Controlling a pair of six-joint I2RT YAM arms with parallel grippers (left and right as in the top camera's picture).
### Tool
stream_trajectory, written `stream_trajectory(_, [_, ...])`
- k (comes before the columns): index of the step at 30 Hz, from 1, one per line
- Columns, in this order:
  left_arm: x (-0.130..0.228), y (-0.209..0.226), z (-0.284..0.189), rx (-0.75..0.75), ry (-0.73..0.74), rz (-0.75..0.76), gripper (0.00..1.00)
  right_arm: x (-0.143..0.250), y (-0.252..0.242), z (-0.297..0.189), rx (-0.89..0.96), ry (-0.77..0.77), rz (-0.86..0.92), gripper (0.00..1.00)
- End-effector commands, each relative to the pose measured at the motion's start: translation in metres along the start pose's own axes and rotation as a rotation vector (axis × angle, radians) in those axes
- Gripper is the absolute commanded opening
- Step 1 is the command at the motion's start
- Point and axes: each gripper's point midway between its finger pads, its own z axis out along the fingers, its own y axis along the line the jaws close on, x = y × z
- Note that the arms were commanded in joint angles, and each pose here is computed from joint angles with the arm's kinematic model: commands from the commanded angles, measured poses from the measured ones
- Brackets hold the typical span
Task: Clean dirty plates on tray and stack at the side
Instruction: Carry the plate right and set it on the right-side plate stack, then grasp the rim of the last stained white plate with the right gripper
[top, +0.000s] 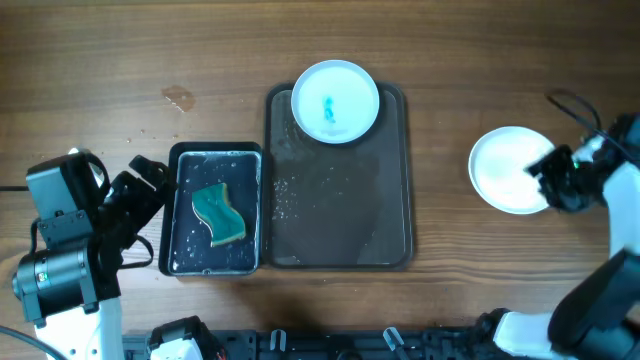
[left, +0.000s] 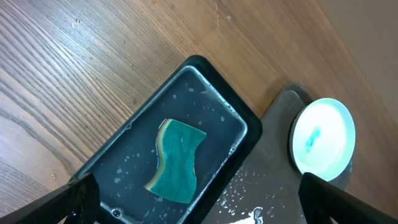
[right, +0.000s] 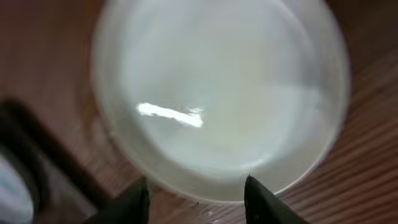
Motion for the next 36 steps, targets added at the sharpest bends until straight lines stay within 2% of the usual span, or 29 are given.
stream_trajectory(1, [-0.005, -0.002, -0.004, 0.007, -0.016, -0.013, 1.0, 0.023, 0.112, -0.053, -0.192, -0.093, -0.475, 0.51])
stream_trajectory(5, [-0.006, -0.002, -0.004, 0.007, -0.015, -0.013, 1.0, 0.085, 0.182, -0.038, -0.171, -0.069, -0.808, 0.6])
stream_trajectory(7, [-0.006, -0.002, -0.003, 0.006, -0.014, -0.013, 1.0, 0.097, 0.202, -0.017, -0.115, -0.082, -0.904, 0.62])
stream_trajectory(10, [-0.006, -0.002, -0.003, 0.006, -0.014, -0.013, 1.0, 0.092, 0.237, 0.024, -0.075, -0.087, -0.979, 0.63])
stream_trajectory(17, [-0.006, -0.002, -0.003, 0.006, -0.014, -0.013, 1.0, 0.074, 0.293, 0.127, -0.155, -0.009, -0.993, 0.61])
stream_trajectory(20, [-0.005, -0.002, -0.003, 0.006, -0.013, -0.013, 1.0, 0.079, 0.301, 0.152, -0.214, 0.009, -0.98, 0.49])
stream_trajectory(22, [-0.005, -0.002, -0.003, 0.006, -0.013, -0.013, 1.0, 0.079, 0.3, 0.158, -0.211, 0.018, -0.941, 0.37])
stream_trajectory(23, [-0.005, -0.002, -0.003, 0.006, -0.013, -0.013, 1.0, 0.08, 0.298, 0.16, -0.205, 0.021, -0.931, 0.26])
stream_trajectory(25, [-0.005, -0.002, -0.003, 0.006, -0.013, -0.013, 1.0, 0.079, 0.294, 0.16, -0.186, 0.029, -0.901, 0.04])
stream_trajectory(28, [-0.005, -0.002, -0.003, 0.005, -0.013, -0.002, 1.0, 0.069, 0.278, 0.14, -0.116, 0.038, -0.775, 0.04])
stream_trajectory(30, [-0.005, -0.002, -0.004, 0.006, -0.013, -0.001, 1.0, 0.065, 0.278, 0.116, -0.119, 0.026, -0.763, 0.04])
stream_trajectory(32, [-0.005, -0.002, -0.003, 0.006, -0.013, 0.022, 1.0, 0.061, 0.279, 0.068, -0.136, -0.003, -0.758, 0.04])
stream_trajectory(36, [-0.004, -0.003, -0.003, 0.011, -0.004, 0.037, 1.0, 0.083, 0.26, -0.019, -0.135, 0.004, -0.762, 0.04])
